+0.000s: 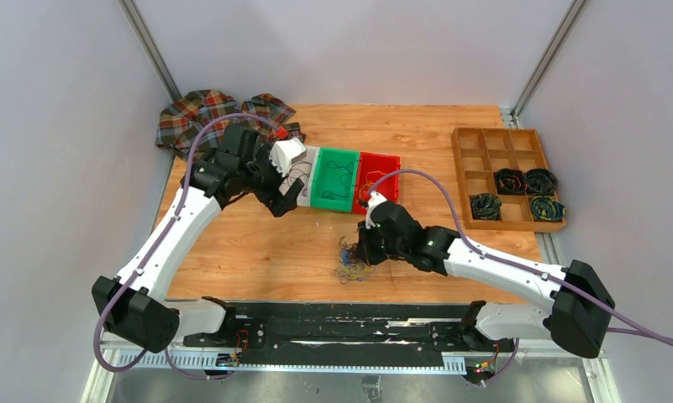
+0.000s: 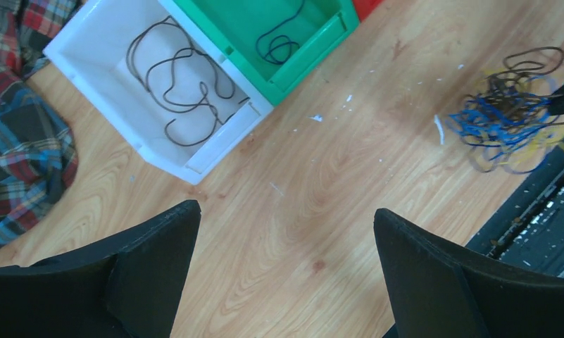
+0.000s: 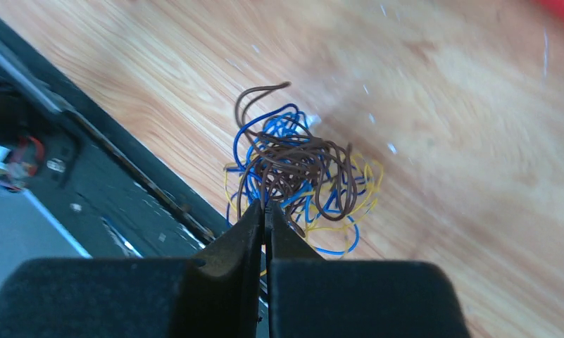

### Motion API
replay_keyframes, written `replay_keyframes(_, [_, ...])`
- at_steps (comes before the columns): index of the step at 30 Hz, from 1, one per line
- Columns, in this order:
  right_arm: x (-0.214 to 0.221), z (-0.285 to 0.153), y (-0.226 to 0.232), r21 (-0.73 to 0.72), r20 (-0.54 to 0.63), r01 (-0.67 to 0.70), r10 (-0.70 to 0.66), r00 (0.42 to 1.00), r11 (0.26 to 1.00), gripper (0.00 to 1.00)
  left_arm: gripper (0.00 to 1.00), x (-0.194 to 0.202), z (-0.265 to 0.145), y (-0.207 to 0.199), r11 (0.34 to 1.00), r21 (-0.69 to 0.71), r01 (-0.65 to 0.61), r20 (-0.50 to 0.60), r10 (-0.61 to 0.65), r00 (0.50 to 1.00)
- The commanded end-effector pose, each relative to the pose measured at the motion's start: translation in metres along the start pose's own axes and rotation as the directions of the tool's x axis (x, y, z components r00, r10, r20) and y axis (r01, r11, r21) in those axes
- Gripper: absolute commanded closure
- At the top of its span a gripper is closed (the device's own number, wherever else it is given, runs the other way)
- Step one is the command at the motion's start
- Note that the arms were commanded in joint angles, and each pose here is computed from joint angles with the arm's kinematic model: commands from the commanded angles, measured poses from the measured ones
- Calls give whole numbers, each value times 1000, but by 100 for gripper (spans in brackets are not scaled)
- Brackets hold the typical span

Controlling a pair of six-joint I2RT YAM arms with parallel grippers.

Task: Untangle the cables
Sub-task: Untie the cable.

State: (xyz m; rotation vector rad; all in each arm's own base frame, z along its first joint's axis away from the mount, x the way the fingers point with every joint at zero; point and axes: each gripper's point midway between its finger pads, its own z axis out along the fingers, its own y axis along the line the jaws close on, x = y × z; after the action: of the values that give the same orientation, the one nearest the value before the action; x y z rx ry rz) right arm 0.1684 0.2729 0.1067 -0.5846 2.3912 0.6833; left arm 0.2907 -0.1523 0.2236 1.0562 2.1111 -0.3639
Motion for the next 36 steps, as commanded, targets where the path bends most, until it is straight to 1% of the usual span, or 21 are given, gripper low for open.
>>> replay_keyframes(1, [-42, -4, 31, -119, 89, 37, -26, 996, 992, 99, 2, 11, 3, -24, 993, 117, -4, 17, 2, 1000])
replay_keyframes(5, [-47, -3, 41, -160, 94, 50, -35, 995, 986, 100, 0, 17, 7, -51, 967, 253, -18, 49, 6, 999])
replay_keyframes(10, [-42, 1, 47, -213, 97, 50, -30, 995, 976, 99, 7, 21, 17, -71, 931, 364, -23, 49, 6, 999])
replay_keyframes(17, [-52, -2, 68, -308, 119, 77, -42, 992, 948, 100, 14, 25, 27, -120, 844, 532, -74, 50, 56, 997])
replay_keyframes(22, [-54, -4, 76, -349, 131, 101, -59, 990, 932, 99, 19, 24, 26, -131, 816, 571, -92, 63, 68, 996])
replay_keyframes(27, [-56, -8, 91, -426, 142, 113, -58, 988, 898, 100, 23, 20, 23, -139, 787, 609, -100, 88, 59, 994])
replay_keyframes(31, [-59, -11, 97, -456, 155, 120, -55, 986, 882, 99, 34, 19, 24, -141, 777, 623, -93, 85, 51, 995])
replay_keyframes(36, [-61, -16, 102, -487, 182, 119, -32, 983, 865, 99, 52, 18, 22, -143, 769, 633, -93, 92, 45, 995])
